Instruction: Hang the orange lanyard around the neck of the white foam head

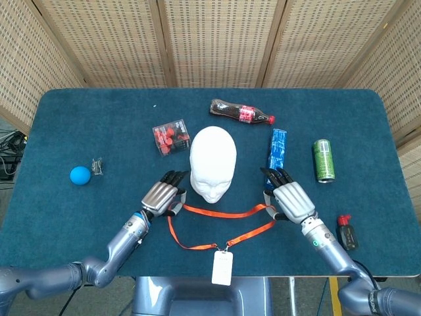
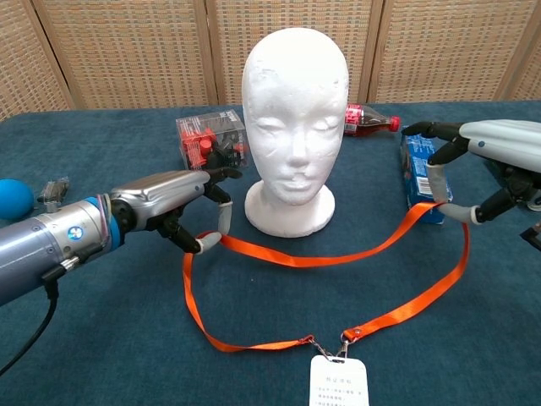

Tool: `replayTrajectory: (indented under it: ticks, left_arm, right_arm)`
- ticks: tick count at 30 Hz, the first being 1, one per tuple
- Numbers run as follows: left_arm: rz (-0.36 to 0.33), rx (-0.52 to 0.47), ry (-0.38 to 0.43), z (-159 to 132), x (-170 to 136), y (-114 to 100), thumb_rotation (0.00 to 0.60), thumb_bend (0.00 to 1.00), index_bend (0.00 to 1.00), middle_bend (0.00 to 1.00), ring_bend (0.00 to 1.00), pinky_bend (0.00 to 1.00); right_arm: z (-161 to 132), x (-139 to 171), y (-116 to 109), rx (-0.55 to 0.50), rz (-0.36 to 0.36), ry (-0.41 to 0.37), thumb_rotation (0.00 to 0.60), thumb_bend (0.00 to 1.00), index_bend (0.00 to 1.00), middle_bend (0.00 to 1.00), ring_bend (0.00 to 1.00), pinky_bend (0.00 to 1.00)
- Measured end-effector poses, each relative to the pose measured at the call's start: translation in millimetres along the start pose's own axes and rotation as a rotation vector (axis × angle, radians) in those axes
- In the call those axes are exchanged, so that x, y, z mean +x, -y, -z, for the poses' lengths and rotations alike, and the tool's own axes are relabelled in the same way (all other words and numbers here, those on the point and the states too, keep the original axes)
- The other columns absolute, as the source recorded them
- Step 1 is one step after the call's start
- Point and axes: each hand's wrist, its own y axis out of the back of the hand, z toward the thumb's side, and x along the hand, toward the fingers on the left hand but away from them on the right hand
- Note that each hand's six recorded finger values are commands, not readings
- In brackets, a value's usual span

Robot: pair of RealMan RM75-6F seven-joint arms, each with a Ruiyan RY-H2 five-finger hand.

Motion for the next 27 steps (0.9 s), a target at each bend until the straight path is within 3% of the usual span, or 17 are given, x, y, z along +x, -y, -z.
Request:
replayTrajectory:
  ticks: [4, 9, 14, 21, 27]
  left_arm:
    - [-0.096, -0.017, 0.053, -1.9, -16.3, -16.8, 0.6, 0.52, 0.69, 0.0, 0.0, 0.0]
    - [-0.276, -0.1, 0.141, -5.0, -44.5, -52.4, 0.6, 0.53, 0.72, 0.0, 0.0, 0.0]
    - [-0.388, -0.176, 0.199, -8.5, -63.4, -86.2, 0.6, 0.53, 0.71, 0.0, 0.0, 0.0]
    - [-0.49, -0.22, 0.192, -6.0, -69.6, -135.9, 0.6, 0.53, 0.72, 0.0, 0.0, 0.0]
    - [-0.507, -0.241, 0.141, 0.6, -64.1, -159.9, 0.6, 0.53, 0.72, 0.0, 0.0, 0.0]
  right_arm:
    - [-8.8, 8.2, -14.6, -0.038, 0.051, -0.041, 0.6, 0.62, 0.69, 0.0, 0.0, 0.0]
    - [-26.1, 17.7, -44.1, -0.131, 0.137, -0.101, 0.6, 0.62, 0.69, 0.0, 0.0, 0.0]
    - [-39.4, 19.7, -74.7, -0.199, 0.209, -0.133, 0.6, 0.62, 0.69, 0.0, 0.0, 0.0]
    - [-51.3, 14.2, -113.4, -0.289, 0.279, -0.139, 0.6, 0.62, 0.69, 0.0, 0.0, 0.0]
    - [-54.9, 1.8, -131.4, -0.358, 0.297, -0.117, 0.6, 0.63, 0.69, 0.0, 0.0, 0.0]
